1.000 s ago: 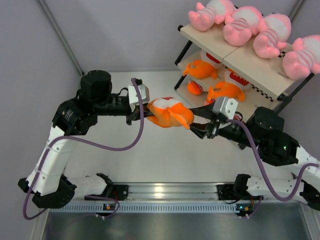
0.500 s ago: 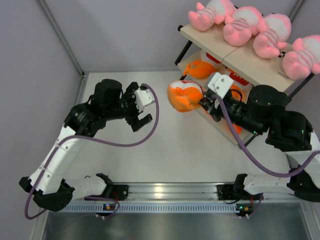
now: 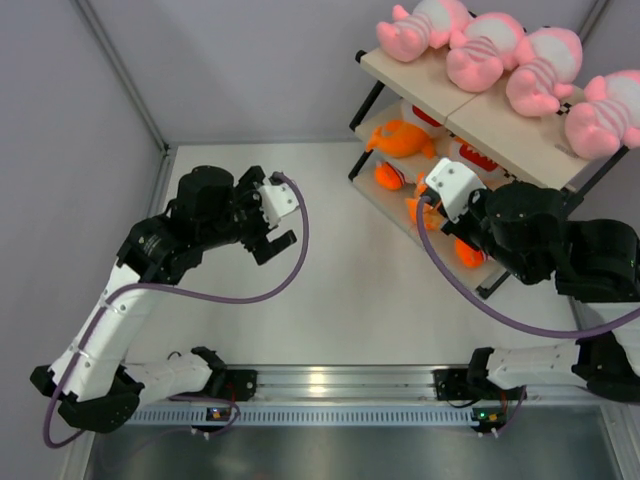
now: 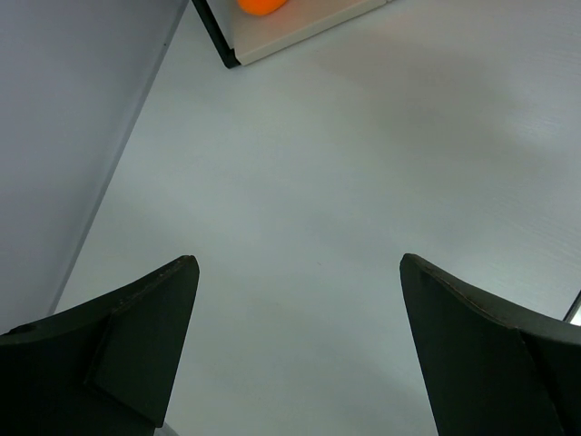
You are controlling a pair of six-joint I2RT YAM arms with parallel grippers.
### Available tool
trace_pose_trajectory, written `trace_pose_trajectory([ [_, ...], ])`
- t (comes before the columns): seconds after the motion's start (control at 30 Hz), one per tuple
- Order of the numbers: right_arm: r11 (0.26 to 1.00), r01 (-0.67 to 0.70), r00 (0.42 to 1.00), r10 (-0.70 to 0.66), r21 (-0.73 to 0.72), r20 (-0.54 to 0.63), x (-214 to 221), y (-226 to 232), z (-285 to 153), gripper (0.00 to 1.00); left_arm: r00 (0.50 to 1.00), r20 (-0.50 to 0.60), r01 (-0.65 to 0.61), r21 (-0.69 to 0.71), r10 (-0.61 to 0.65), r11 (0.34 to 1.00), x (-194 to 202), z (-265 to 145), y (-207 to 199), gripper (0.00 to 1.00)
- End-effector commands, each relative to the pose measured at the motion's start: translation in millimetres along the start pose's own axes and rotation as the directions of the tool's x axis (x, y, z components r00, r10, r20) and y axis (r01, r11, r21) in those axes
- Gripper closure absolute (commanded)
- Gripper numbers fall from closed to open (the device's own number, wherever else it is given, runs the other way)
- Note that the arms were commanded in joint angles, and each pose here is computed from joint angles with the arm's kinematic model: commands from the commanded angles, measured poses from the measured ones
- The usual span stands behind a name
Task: Place and organize the stuffed toys onto the shelf
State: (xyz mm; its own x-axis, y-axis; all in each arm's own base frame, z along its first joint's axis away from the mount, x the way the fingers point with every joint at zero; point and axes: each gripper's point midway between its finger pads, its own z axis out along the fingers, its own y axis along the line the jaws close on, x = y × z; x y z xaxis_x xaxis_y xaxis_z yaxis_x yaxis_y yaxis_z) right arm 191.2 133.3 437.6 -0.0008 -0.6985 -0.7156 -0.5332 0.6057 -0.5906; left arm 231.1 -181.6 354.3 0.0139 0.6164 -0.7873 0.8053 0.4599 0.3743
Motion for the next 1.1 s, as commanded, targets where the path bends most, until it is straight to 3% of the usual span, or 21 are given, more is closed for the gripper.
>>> trace_pose_trajectory([
  [0.0, 0.993, -0.052, 0.995, 0.061, 0.109, -0.078, 35.3, -21.7, -23.6, 1.00, 1.000, 0.014, -0.015, -0.016, 0.015, 1.000, -5.1, 5.5, 6.2, 0.02],
  [0.17, 0.964, -0.147, 0.980, 0.172, 0.220, -0.099, 63.6, -42.6, -46.7, 1.00, 1.000, 0.010, -0.021, -0.009, 0.021, 1.000, -4.4, 7.8, 5.3, 0.02],
  [0.27, 0.955, -0.138, 0.979, 0.172, 0.262, -0.111, 68.9, -49.2, -49.5, 1.00, 1.000, 0.011, -0.019, 0.000, 0.019, 1.000, -5.2, 9.4, 4.4, 0.02],
  [0.4, 0.955, -0.013, 0.974, 0.079, 0.296, -0.212, 77.8, -44.4, -36.5, 1.00, 1.000, 0.014, -0.017, 0.005, 0.017, 1.000, -6.8, 10.5, 4.2, 0.02],
  [0.53, 0.926, 0.193, 0.932, -0.069, 0.325, -0.356, 90.6, -42.5, -23.4, 1.00, 1.000, 0.019, -0.018, -0.002, 0.018, 1.000, -9.1, 8.5, 5.9, 0.02],
  [0.7, 0.908, 0.268, 0.893, -0.108, 0.323, -0.436, 102.9, -45.2, -20.7, 1.00, 1.000, 0.023, -0.022, -0.007, 0.022, 1.000, -10.5, 7.6, 7.5, 0.02],
  [0.87, 0.872, 0.441, 0.788, -0.264, 0.212, -0.556, 125.5, -29.7, -2.6, 1.00, 0.999, 0.032, -0.025, 0.003, 0.024, 1.000, -13.6, 7.9, 6.3, 0.02],
  [1.07, 0.854, 0.473, 0.767, -0.280, 0.215, -0.577, 141.6, -35.3, 2.8, 1.00, 0.998, 0.053, -0.033, -0.007, 0.034, 0.999, -21.2, 2.9, 9.2, 0.02],
])
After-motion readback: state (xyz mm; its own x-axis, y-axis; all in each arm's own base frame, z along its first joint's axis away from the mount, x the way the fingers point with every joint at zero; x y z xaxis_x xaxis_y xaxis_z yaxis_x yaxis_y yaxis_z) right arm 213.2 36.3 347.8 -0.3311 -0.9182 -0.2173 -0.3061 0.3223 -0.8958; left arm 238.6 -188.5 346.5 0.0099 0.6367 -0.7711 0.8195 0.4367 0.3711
